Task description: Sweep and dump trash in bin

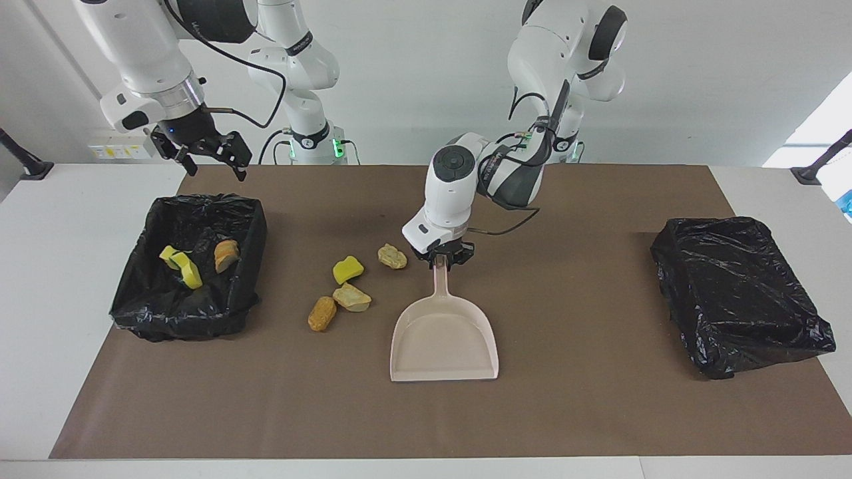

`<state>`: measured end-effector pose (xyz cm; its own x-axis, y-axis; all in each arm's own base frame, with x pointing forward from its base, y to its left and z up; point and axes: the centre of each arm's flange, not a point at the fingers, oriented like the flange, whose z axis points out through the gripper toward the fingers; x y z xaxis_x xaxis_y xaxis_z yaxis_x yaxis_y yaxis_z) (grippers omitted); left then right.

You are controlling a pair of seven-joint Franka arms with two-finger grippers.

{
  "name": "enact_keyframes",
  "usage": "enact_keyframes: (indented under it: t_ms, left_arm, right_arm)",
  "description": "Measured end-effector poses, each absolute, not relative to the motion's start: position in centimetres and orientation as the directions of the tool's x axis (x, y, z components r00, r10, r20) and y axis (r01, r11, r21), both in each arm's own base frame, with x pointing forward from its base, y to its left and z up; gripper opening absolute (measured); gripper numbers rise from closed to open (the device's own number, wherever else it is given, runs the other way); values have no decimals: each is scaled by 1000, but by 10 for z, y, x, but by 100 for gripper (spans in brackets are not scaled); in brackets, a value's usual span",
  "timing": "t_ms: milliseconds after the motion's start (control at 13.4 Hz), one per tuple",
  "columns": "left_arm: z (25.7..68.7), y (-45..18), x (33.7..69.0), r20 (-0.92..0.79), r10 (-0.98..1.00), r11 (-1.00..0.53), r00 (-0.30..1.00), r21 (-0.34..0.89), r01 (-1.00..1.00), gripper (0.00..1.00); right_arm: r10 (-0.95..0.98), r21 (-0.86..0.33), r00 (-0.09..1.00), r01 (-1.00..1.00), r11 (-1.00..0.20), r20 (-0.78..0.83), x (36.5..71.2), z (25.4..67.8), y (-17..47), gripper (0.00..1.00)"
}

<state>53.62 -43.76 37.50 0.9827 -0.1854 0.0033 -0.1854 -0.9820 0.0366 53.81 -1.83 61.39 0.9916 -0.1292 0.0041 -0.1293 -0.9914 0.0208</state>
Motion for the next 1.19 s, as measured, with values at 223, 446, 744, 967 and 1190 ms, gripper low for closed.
enact_keyframes:
  t_ms: [223,446,744,967,1190]
  left_arm:
    - [406,-407,551,28,-222,-975,975,10,-223,33]
    - [431,-344,577,-9,-334,-943,943,-8,-334,33]
    - [454,-245,608,-58,-487,-873,872,-3,-488,33]
    - [476,-164,617,-74,-588,-808,805,16,-589,33]
    - [487,-83,612,-117,-705,-708,699,73,-702,33]
  right_arm:
    - [-118,18,993,-118,-993,14,541,611,-12,100]
    - [-57,11,998,-57,-998,7,547,594,34,100]
    - [-60,-23,997,-61,-998,-43,531,549,144,100]
    - [-77,-13,995,-78,-997,-60,500,521,218,100]
    - [-123,-18,991,-124,-992,-44,460,487,275,100]
